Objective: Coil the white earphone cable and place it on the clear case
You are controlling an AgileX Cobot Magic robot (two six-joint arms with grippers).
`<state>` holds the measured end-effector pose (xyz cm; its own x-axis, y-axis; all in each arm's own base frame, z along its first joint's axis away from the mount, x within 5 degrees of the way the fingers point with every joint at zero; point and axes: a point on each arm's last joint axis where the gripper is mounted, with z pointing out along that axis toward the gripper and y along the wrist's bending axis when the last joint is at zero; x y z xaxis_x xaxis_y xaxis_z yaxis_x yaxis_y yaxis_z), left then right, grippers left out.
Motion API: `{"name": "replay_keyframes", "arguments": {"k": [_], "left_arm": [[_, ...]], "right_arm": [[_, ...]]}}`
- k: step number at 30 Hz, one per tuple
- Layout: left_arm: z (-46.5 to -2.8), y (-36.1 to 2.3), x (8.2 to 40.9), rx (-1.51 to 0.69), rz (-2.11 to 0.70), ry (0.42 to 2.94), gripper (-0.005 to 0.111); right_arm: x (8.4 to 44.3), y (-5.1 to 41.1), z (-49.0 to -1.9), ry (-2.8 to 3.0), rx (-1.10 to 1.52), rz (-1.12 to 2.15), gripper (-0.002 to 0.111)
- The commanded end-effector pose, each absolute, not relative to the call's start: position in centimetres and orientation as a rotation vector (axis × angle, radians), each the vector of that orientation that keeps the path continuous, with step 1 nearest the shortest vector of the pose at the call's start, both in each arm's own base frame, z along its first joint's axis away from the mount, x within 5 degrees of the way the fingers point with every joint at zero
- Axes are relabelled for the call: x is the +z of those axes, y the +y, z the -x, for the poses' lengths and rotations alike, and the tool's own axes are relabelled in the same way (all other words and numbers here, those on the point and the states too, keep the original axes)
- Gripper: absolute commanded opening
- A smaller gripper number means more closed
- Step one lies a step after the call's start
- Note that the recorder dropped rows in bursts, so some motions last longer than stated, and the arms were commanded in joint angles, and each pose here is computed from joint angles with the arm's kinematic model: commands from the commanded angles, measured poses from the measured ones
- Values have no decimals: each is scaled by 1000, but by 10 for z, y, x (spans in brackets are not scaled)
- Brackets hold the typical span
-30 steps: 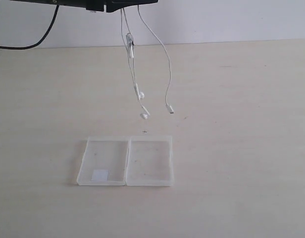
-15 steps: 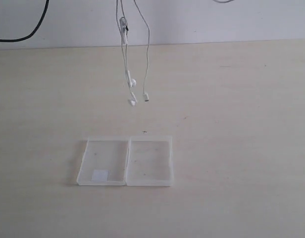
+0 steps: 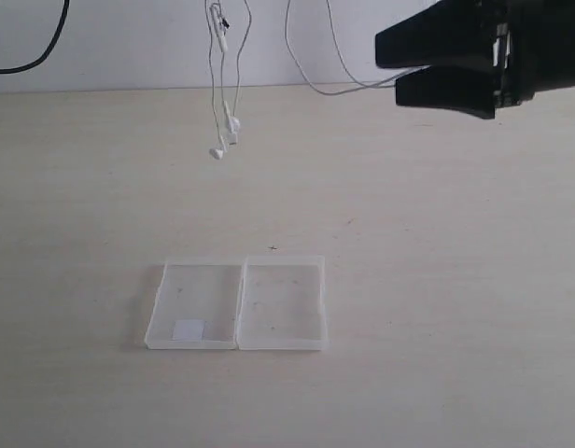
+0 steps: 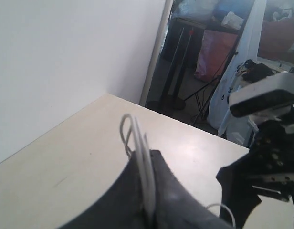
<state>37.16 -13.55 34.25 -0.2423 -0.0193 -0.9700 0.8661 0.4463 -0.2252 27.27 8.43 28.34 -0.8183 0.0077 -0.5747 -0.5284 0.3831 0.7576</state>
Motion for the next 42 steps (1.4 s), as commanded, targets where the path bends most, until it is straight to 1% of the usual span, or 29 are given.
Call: {"name": "replay_keyframes", "arguments": {"k": [1, 9, 13, 16, 21, 24, 26, 29, 32, 39, 42], "left_arm": [[-371, -134, 349, -1003, -742, 1575, 0], [-371, -134, 349, -1002, -743, 1576, 0], [-366, -136, 349, -1044, -784, 1562, 0], [-361, -138, 347, -1075, -857, 1553, 0], [-355, -139, 342, -1073, -963, 1569, 0], [-354, -139, 341, -1070, -986, 1573, 0], [-354, -139, 341, -1067, -990, 1573, 0], [-354, -139, 340, -1046, -1018, 1579, 0], [-353, -139, 340, -1022, -1052, 1584, 0], [-353, -140, 340, -1006, -1078, 1562, 0], [-352, -140, 340, -1010, -1087, 1559, 0]], "right_arm": [[267, 95, -261, 2172, 1475, 502, 71], [229, 114, -226, 2273, 1569, 572, 71], [230, 116, -228, 2247, 1510, 621, 71], [240, 115, -240, 2136, 1339, 742, 72], [256, 111, -259, 1864, 930, 995, 72], [266, 111, -267, 1677, 785, 1075, 72], [274, 113, -270, 1559, 734, 1124, 72], [284, 117, -267, 1378, 722, 1182, 72], [285, 119, -267, 1305, 765, 1188, 72], [269, 122, -281, 1275, 825, 1144, 72], [265, 125, -295, 1279, 858, 1106, 72]]}}
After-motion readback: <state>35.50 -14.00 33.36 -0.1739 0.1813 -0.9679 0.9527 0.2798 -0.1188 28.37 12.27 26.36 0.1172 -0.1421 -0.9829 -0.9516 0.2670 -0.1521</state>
